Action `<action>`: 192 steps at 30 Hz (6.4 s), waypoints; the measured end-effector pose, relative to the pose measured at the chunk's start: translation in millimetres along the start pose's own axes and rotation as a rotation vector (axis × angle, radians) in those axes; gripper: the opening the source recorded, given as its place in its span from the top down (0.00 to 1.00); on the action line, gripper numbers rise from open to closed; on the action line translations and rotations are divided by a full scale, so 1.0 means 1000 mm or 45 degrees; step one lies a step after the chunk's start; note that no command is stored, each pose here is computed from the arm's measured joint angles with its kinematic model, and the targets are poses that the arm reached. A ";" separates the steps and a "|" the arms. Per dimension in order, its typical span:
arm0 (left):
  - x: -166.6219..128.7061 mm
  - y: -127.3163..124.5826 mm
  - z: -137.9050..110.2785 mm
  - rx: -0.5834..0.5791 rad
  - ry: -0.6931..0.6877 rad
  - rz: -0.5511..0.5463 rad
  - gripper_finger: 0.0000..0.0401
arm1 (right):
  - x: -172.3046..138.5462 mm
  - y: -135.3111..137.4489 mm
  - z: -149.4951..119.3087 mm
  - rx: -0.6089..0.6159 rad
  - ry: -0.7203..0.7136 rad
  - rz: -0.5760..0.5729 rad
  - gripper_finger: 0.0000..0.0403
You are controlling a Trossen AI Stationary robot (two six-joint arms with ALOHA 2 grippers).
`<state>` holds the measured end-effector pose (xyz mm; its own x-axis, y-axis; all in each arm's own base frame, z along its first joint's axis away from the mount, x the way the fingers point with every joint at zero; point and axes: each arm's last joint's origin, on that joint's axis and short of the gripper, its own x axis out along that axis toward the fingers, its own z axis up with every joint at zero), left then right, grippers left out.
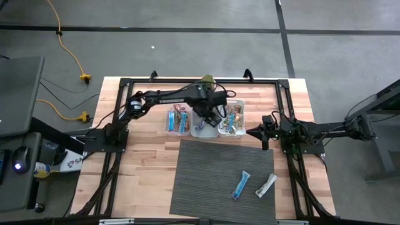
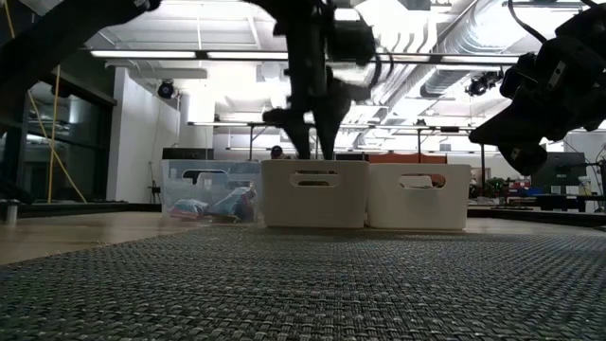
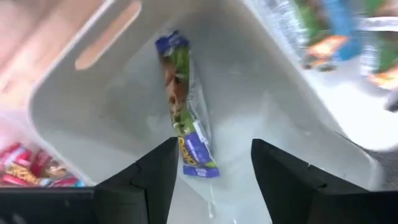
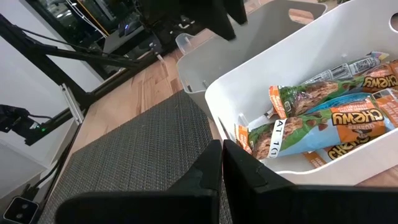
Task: Pick and place Granola Bars by type
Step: Put the blue granola bar into the gray bin
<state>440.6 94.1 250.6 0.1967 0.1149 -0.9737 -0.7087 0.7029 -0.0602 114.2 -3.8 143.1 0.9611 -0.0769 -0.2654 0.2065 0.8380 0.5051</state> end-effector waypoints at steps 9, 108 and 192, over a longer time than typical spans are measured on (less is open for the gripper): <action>-0.099 -0.004 -0.020 0.194 -0.380 -0.075 0.51 | 0.000 0.000 0.000 -0.001 0.000 -0.001 1.00; 0.003 0.173 -0.322 0.738 -1.555 -0.795 0.51 | 0.034 0.205 0.221 -0.482 0.210 0.300 1.00; 0.002 0.175 -0.320 0.650 -1.604 -0.683 1.00 | 0.025 0.275 -0.040 0.801 1.190 -1.253 1.00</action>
<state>100.0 -6.9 167.3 0.9948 0.1009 -0.0112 -0.1010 0.9949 -0.0024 187.9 246.4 242.3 -0.0172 0.1104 -0.9937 0.9613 0.2752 0.0139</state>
